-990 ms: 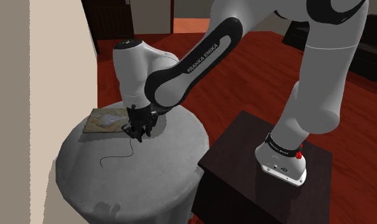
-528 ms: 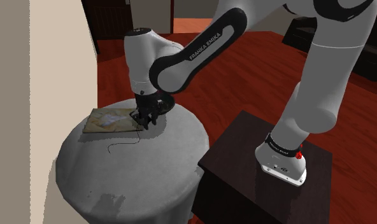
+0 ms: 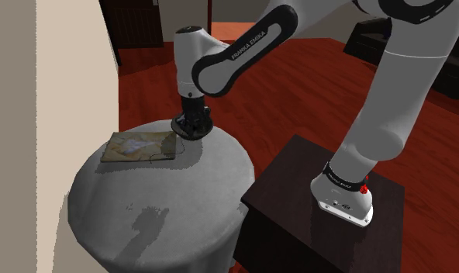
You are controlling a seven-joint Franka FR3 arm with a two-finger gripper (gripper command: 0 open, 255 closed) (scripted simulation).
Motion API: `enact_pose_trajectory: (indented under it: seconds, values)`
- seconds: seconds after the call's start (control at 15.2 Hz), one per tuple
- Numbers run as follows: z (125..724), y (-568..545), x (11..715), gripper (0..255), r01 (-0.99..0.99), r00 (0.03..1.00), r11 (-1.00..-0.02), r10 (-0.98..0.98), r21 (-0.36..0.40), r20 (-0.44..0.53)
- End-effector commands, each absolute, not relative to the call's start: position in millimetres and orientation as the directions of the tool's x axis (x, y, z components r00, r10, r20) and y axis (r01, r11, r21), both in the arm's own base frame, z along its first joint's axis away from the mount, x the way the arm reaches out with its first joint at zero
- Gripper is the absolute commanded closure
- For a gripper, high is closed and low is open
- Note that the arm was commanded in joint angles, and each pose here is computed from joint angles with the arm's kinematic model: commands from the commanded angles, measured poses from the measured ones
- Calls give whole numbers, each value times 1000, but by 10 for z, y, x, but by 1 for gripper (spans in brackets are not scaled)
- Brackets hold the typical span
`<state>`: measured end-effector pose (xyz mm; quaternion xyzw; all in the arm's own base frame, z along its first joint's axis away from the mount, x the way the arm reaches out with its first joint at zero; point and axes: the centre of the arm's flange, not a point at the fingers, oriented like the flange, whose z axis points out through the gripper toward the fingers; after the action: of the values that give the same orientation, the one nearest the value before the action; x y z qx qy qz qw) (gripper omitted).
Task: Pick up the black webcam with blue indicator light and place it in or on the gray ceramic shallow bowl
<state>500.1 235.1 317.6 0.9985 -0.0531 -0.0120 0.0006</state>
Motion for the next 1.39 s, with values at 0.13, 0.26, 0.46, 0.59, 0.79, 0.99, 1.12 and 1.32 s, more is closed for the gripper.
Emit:
enact_pose_trajectory:
  seconds: [0.13,0.26,0.46,0.59,0.79,0.99,1.12,1.32]
  values:
    - [3178,1832,5214,255,-105,994,-995,-105,2,-24]
    - [3178,1588,5313,255,-105,994,-995,-105,2,-24]
    - [3177,1221,5463,255,-105,994,-995,-105,2,-24]
    - [3176,976,5562,255,-105,994,-995,-105,2,-24]
    - [3175,610,5712,255,-105,994,-995,-105,2,-24]
    - [3069,511,5752,255,-105,994,-995,-105,2,-24]
    - [2964,511,5752,255,-105,994,-995,-105,2,-24]
    - [2805,511,5752,255,-105,994,-995,-105,2,-24]
